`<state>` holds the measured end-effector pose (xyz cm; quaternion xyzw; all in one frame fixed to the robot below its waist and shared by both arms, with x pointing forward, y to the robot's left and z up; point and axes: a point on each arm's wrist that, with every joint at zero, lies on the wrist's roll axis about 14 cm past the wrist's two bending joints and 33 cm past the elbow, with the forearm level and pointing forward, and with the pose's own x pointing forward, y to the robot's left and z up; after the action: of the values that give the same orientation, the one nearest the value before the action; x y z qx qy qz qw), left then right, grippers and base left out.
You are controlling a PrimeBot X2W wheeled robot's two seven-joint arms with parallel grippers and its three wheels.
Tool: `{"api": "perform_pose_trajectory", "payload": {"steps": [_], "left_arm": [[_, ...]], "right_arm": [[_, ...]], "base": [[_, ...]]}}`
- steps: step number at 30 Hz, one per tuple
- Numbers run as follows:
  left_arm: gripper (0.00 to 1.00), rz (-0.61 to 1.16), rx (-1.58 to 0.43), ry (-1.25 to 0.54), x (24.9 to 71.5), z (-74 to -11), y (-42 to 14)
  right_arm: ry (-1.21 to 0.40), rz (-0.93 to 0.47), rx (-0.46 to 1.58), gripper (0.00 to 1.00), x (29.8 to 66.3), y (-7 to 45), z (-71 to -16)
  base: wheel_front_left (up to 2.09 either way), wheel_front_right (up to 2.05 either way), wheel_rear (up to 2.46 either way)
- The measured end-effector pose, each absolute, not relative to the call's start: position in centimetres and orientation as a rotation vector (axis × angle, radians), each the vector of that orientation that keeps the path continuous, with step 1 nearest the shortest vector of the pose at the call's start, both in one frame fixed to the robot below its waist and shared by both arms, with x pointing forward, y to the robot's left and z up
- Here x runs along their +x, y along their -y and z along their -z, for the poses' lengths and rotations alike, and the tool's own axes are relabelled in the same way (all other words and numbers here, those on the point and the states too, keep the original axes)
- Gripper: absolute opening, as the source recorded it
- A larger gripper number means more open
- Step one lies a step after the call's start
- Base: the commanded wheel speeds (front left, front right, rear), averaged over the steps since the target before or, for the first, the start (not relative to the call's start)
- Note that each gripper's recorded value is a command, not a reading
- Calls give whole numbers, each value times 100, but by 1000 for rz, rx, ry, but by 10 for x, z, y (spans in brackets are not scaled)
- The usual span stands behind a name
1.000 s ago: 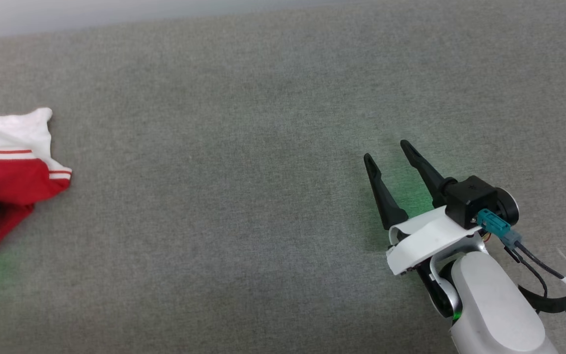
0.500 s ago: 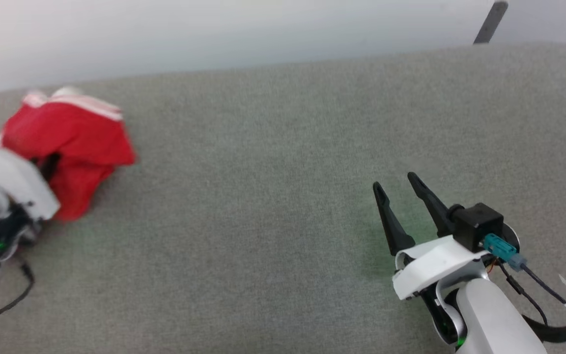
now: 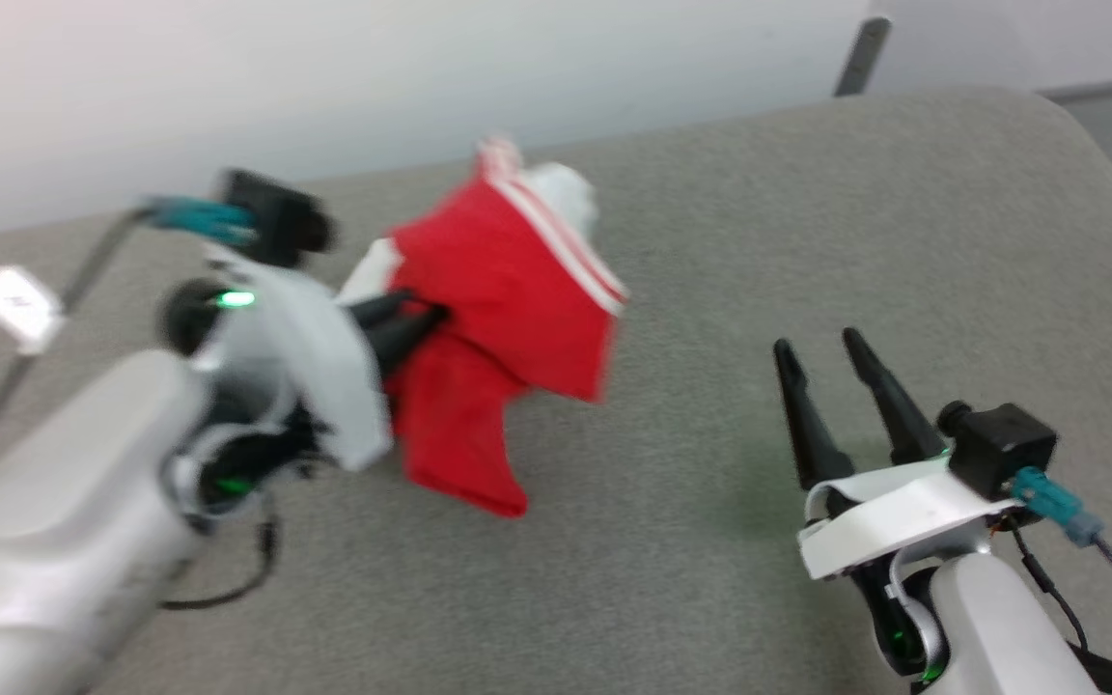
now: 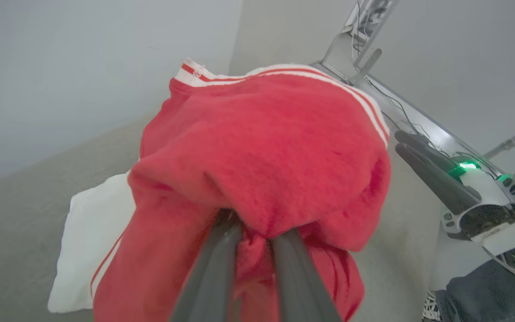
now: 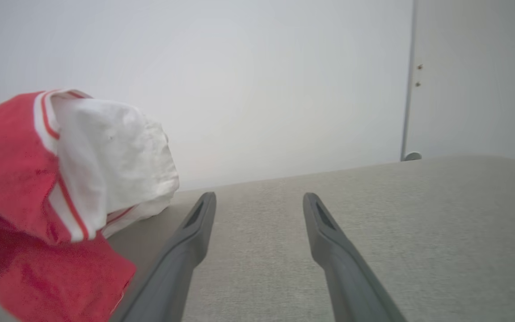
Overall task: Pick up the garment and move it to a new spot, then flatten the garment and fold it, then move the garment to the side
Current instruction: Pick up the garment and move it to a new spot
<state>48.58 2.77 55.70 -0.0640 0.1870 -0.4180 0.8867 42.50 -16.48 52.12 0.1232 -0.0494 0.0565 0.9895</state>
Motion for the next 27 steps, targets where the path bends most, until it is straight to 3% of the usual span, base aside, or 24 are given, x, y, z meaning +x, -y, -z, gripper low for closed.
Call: {"api": "perform_pose_trajectory", "payload": {"steps": [5,11,20,27], "left_arm": [[0,1086,-118,-448,464,-544,52],[0,1213,-160,-511,457,-528,111],[0,1093,43,-716,496,-433,87],[0,1118,312,-704,508,-402,85]], "right_arm": [[112,-8,269,100,418,201,-520],[114,111,295,100,405,239,-514],[91,237,304,100,380,276,-504],[78,281,305,100,370,287,-500]], "base": [[0,0,0],[0,0,0],[0,0,0],[0,0,0]]}}
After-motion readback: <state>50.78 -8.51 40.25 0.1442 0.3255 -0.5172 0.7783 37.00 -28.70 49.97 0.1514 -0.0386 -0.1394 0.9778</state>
